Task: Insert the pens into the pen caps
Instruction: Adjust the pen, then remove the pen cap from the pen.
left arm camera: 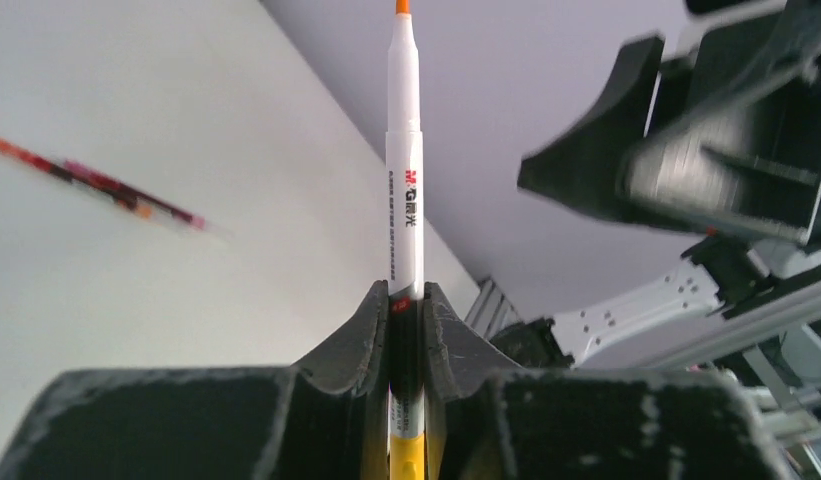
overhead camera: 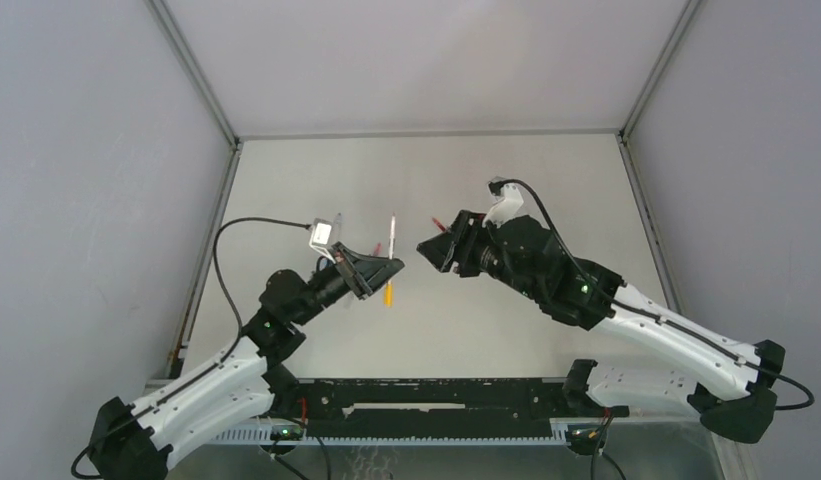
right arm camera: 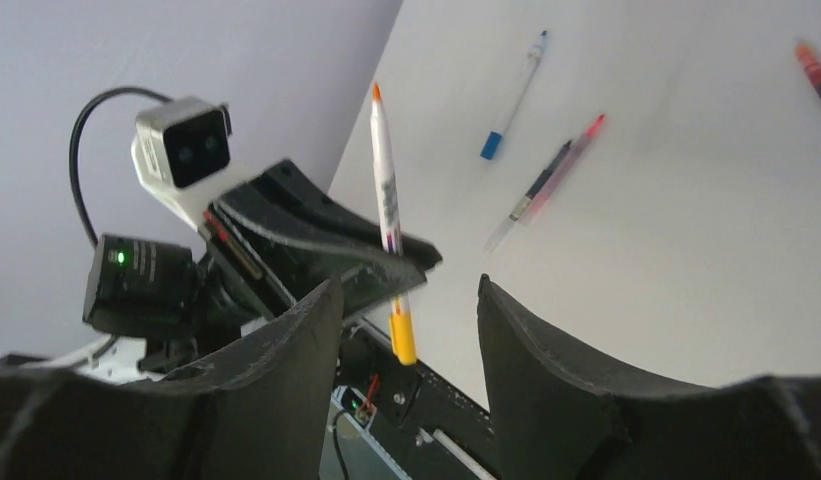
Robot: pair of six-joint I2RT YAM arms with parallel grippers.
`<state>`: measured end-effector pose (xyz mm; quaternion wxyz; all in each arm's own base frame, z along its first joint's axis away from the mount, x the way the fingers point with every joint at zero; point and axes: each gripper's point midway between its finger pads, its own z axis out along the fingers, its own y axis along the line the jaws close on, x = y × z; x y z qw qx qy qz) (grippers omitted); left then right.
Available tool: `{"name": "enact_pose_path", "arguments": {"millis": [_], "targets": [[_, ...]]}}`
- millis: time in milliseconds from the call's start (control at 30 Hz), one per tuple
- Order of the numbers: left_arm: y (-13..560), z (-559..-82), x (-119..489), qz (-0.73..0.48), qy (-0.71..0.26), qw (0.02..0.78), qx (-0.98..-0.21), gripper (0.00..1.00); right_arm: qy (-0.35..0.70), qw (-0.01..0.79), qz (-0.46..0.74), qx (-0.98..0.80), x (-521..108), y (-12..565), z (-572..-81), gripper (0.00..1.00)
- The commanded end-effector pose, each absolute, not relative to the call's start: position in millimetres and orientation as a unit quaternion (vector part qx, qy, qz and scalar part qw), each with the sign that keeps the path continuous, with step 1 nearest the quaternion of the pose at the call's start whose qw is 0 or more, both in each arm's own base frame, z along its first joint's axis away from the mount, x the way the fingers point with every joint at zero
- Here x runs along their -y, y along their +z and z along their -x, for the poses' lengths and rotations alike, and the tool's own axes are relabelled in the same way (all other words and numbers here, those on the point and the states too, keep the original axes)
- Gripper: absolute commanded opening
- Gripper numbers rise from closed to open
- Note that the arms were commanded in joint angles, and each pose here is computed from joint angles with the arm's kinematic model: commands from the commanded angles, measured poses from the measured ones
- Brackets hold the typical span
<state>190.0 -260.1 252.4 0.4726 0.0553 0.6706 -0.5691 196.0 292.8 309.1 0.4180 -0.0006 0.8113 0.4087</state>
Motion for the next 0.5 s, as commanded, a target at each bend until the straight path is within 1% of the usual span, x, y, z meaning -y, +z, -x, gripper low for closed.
{"name": "enact_pose_path", "arguments": {"millis": [0,167,200,300,467], "targets": [[325.5,-196.6,233.3,-0.012,-0.577,0.566,-0.588,0.00,0.423,0.446,0.063,-0.786,-300.6,328.7,-171.5,0.60],[370.8,-177.5,203.6,0.014,-0.608,0.611,-0.507,0.00,0.465,0.473,0.177,-0.727,-330.0,352.3,-120.3,0.61],[384.5,-165.2,198.5,0.004,-0.624,0.614,-0.483,0.00,0.500,0.474,0.204,-0.695,-341.4,361.7,-103.0,0.61],[402.7,-146.1,192.2,-0.009,-0.654,0.612,-0.445,0.00,0.542,0.468,0.222,-0.662,-351.6,372.7,-88.9,0.60],[418.1,-125.5,188.7,-0.026,-0.690,0.597,-0.409,0.00,0.571,0.495,0.237,-0.611,-365.4,395.6,-82.0,0.60]]}}
